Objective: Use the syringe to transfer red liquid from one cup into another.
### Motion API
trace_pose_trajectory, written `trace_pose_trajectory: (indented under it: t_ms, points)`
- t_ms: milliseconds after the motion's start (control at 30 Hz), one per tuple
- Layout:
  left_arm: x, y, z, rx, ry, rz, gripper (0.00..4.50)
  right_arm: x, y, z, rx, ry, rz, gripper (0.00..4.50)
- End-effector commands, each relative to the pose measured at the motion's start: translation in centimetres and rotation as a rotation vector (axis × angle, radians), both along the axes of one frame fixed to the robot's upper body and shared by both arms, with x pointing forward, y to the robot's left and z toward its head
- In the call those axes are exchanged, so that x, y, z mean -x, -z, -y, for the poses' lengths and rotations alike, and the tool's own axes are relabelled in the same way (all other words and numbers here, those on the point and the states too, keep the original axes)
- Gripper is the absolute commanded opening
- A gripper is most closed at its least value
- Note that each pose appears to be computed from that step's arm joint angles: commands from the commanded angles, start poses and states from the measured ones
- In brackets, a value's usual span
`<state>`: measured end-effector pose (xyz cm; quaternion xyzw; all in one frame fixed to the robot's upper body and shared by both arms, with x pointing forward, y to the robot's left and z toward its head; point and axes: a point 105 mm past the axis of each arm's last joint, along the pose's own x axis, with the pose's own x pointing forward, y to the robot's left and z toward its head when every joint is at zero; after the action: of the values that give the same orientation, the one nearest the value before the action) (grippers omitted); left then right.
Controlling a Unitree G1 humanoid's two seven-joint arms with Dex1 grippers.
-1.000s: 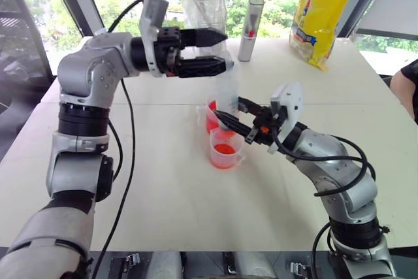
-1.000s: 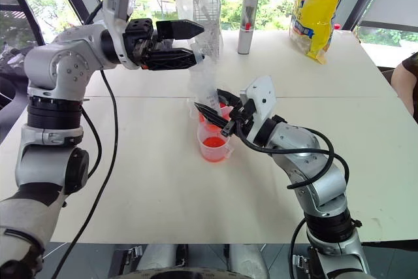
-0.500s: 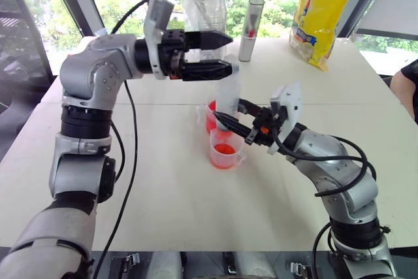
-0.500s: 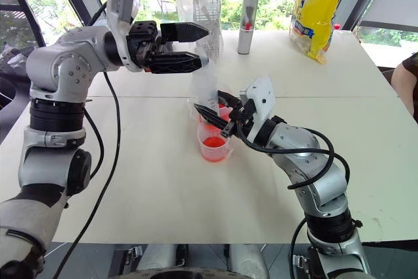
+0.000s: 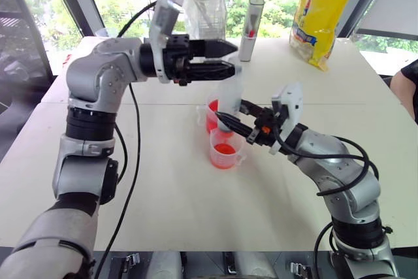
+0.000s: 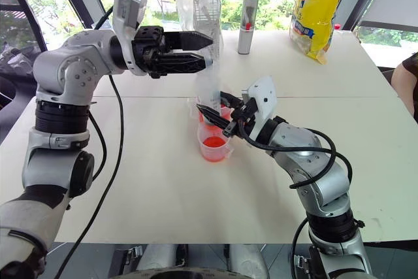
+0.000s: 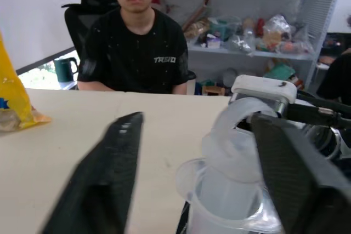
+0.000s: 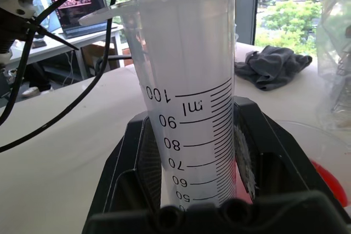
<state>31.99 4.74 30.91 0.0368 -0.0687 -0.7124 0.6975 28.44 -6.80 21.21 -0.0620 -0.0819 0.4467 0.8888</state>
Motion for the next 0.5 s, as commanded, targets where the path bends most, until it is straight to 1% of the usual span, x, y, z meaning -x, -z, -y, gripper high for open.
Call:
trace_pose_trajectory:
  t_ms: [33,67,100,133,500]
  points:
    - [0.1,0.2,0.1,-0.037,-0.019,0.048,1.18,1.0,-1.8,-0.6,-0.020,-0.046,0.076,1.44]
    - [0.1,0.1,0.1,-0.038,-0.021,0.049,0.63,1.0,-1.8,-0.6,-0.020,-0.045,0.075,1.44]
    - [0.1,0.1,0.0,-0.038,-0.020,0.050,0.24,1.0,-1.8,-0.6,-0.020,-0.045,0.074,1.44]
    - [0.1,0.1,0.0,-0.038,-0.020,0.050,0.02,1.0,-1.8,-0.6,-0.021,-0.045,0.074,1.44]
    - [0.8,1.9,0.2,-0.130,0.008,0.057,0.02,1.1,-2.1,-0.7,-0.025,-0.050,0.083,1.44]
